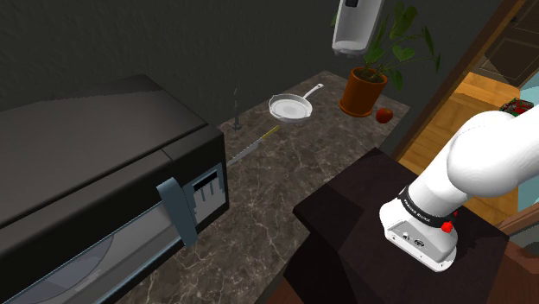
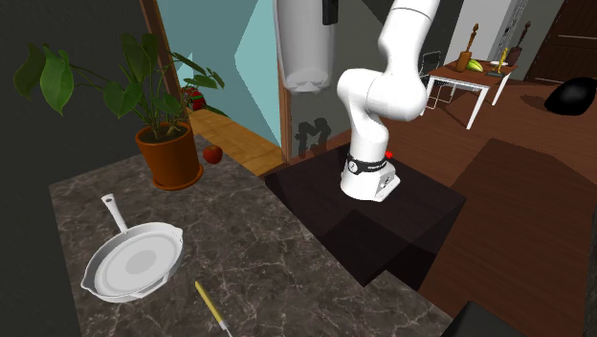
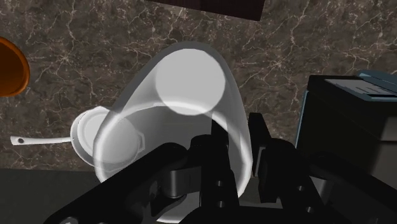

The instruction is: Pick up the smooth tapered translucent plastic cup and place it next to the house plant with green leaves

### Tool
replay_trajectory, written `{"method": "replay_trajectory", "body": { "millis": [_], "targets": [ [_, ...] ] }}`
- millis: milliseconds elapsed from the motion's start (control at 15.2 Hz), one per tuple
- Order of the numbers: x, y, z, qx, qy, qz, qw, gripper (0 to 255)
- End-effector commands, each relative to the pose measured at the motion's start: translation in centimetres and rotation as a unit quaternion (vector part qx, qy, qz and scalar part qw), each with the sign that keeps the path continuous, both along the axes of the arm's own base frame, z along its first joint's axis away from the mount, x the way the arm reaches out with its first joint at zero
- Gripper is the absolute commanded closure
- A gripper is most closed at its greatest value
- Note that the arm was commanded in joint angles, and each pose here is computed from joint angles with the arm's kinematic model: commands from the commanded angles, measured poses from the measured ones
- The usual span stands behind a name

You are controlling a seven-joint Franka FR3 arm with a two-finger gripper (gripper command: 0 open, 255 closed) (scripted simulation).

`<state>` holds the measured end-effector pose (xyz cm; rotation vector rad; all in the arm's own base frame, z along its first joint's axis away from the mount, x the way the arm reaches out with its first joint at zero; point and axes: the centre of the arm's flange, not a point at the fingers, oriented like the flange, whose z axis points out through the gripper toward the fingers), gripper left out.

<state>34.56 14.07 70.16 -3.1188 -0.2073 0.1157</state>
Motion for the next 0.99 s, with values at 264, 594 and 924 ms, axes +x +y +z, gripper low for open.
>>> {"method": "replay_trajectory", "body": {
  "millis": [264, 594, 924],
  "targets": [
    [-0.1, 0.0, 3.2, 0.000, 0.000, 0.000, 1.0000, 255],
    [-0.1, 0.0, 5.9, 0.000, 0.000, 0.000, 1.0000, 255],
    [-0.1, 0.0, 8.5, 0.000, 0.000, 0.000, 1.0000, 255]
  ]
}}
